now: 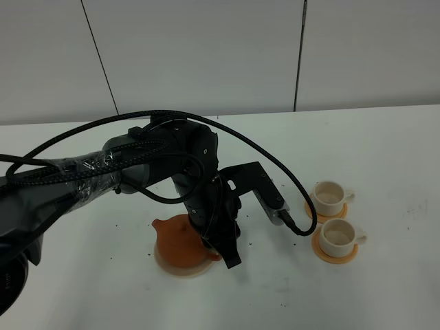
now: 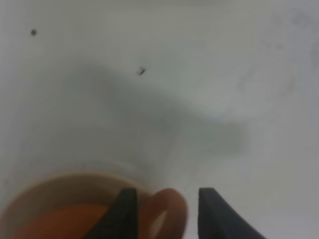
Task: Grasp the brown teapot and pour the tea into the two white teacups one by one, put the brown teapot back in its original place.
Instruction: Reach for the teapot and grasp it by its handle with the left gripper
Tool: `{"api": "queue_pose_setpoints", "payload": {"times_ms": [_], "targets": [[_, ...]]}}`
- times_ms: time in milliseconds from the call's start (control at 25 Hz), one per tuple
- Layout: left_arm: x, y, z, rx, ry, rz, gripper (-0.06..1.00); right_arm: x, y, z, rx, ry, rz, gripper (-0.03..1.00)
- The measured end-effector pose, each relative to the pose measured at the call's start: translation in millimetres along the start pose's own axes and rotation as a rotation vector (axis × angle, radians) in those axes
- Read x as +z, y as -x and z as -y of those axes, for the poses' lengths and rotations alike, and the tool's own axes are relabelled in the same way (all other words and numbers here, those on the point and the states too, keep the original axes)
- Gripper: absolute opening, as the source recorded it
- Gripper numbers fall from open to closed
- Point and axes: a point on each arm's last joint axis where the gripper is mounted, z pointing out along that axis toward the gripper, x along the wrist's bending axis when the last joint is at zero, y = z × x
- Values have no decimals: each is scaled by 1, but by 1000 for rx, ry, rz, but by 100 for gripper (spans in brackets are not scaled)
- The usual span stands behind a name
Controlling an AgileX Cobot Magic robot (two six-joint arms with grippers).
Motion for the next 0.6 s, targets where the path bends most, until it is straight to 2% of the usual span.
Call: {"api": "queue_pose_setpoints", "payload": {"times_ms": [600], "targets": [[-2,4,2,42,-17,44,36,0,0,0,0,0,0,30]]}}
